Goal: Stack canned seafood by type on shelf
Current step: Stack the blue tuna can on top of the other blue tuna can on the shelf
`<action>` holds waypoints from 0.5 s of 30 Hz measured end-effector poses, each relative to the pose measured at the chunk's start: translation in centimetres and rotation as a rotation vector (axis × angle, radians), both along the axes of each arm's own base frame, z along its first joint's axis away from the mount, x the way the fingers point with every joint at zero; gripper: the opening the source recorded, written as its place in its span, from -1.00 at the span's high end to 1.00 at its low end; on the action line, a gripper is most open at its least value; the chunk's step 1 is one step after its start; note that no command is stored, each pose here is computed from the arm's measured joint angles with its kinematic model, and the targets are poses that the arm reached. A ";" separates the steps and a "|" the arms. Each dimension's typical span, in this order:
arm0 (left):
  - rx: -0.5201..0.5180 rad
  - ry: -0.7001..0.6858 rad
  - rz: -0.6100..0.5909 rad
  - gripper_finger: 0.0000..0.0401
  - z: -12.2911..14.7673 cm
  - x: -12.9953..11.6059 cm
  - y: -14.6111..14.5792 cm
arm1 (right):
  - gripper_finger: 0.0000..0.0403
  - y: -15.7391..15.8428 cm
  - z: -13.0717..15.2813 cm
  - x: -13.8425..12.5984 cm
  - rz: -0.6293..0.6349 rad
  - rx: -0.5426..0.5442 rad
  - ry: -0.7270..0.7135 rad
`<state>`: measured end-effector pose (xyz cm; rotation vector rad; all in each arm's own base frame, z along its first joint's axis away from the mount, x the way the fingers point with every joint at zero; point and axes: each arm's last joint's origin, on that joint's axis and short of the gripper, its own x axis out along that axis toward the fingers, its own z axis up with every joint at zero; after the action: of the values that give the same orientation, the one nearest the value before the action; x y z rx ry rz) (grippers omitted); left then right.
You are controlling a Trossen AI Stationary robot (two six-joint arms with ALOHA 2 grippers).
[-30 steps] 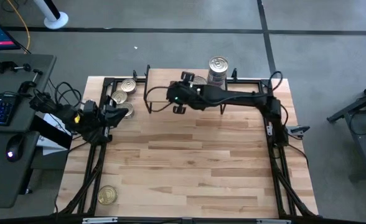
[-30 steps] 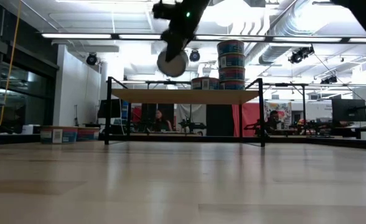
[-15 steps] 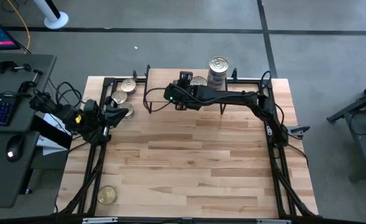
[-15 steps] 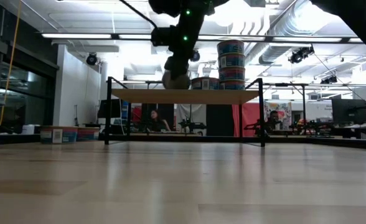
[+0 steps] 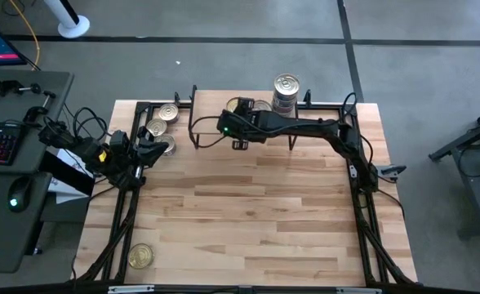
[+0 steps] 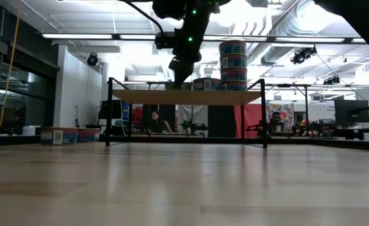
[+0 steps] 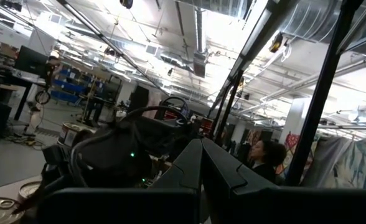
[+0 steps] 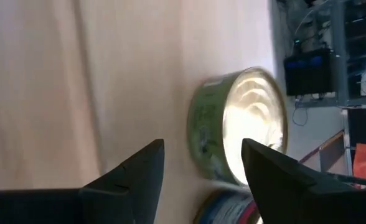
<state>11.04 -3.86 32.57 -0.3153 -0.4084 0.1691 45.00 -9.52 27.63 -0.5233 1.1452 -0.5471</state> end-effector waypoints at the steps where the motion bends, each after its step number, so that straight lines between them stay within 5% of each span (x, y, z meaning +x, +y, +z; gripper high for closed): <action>1: 0.001 0.000 0.000 1.00 0.0 0.0 0.0 | -0.02 0.2 0.0 -0.1 0.011 0.016 0.011; 10: 0.026 0.022 0.050 1.00 -0.1 0.0 0.1 | 0.00 1.9 4.8 -2.1 0.065 0.191 -0.152; 15: 0.031 0.105 0.079 1.00 -0.8 0.3 0.1 | 0.27 0.8 7.8 -4.4 0.003 0.257 -0.259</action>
<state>11.32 -3.81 31.72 -0.2585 -0.3196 0.2547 40.63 -8.77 35.47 -0.2249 0.9489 -0.4424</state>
